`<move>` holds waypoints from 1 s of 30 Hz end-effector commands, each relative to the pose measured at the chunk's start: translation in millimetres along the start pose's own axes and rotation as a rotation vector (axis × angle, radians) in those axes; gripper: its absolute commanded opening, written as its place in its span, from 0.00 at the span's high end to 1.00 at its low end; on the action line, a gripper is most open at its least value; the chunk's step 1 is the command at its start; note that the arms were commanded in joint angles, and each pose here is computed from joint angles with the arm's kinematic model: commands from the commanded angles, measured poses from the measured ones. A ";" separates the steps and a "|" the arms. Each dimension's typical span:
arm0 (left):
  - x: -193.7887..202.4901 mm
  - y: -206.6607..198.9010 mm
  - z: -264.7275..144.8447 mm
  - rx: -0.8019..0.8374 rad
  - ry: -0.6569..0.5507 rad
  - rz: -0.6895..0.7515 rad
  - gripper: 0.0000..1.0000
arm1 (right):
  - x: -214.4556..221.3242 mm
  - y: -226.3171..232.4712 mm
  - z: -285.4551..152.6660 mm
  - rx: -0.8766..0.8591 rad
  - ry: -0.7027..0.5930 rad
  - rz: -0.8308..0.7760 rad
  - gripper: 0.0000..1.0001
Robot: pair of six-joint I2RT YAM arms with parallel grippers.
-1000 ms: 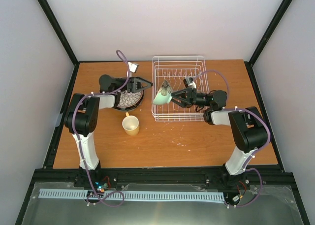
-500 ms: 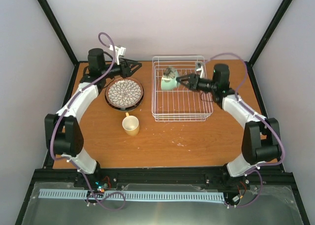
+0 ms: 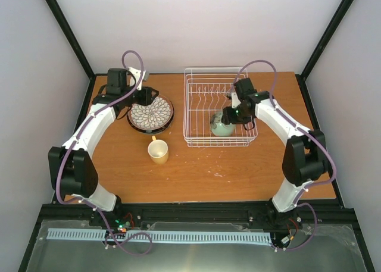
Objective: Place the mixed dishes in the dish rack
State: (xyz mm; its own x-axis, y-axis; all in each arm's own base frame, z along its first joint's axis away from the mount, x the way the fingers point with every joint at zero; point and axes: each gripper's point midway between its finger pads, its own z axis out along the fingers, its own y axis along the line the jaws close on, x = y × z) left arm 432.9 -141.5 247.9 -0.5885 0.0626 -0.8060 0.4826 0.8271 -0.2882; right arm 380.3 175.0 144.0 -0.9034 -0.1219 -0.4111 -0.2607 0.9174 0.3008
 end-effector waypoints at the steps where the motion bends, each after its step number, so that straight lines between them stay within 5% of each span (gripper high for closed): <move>1: 8.1 17.8 -15.3 -0.145 0.051 0.018 0.58 | -0.1 -25.6 -1.4 0.211 0.056 -0.043 0.97; 14: 18.8 33.2 -22.1 -0.245 0.093 0.008 0.59 | -27.5 -39.7 18.7 0.490 0.107 -0.122 0.97; 28: 41.7 20.2 -36.0 -0.209 0.175 0.007 0.58 | 6.0 -51.4 58.9 0.442 0.284 -0.104 0.97; 30: 43.0 11.4 -41.8 -0.179 0.177 0.019 0.58 | 5.6 -54.0 57.8 0.452 0.283 -0.098 0.90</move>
State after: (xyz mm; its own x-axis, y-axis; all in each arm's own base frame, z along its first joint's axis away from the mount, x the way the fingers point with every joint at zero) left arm 408.4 -99.7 214.9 -0.7114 0.1206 -0.6923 0.3150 0.9354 -0.1607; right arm 411.5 157.7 86.7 -0.9435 -0.2628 -0.2021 -0.2395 0.9618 -0.1326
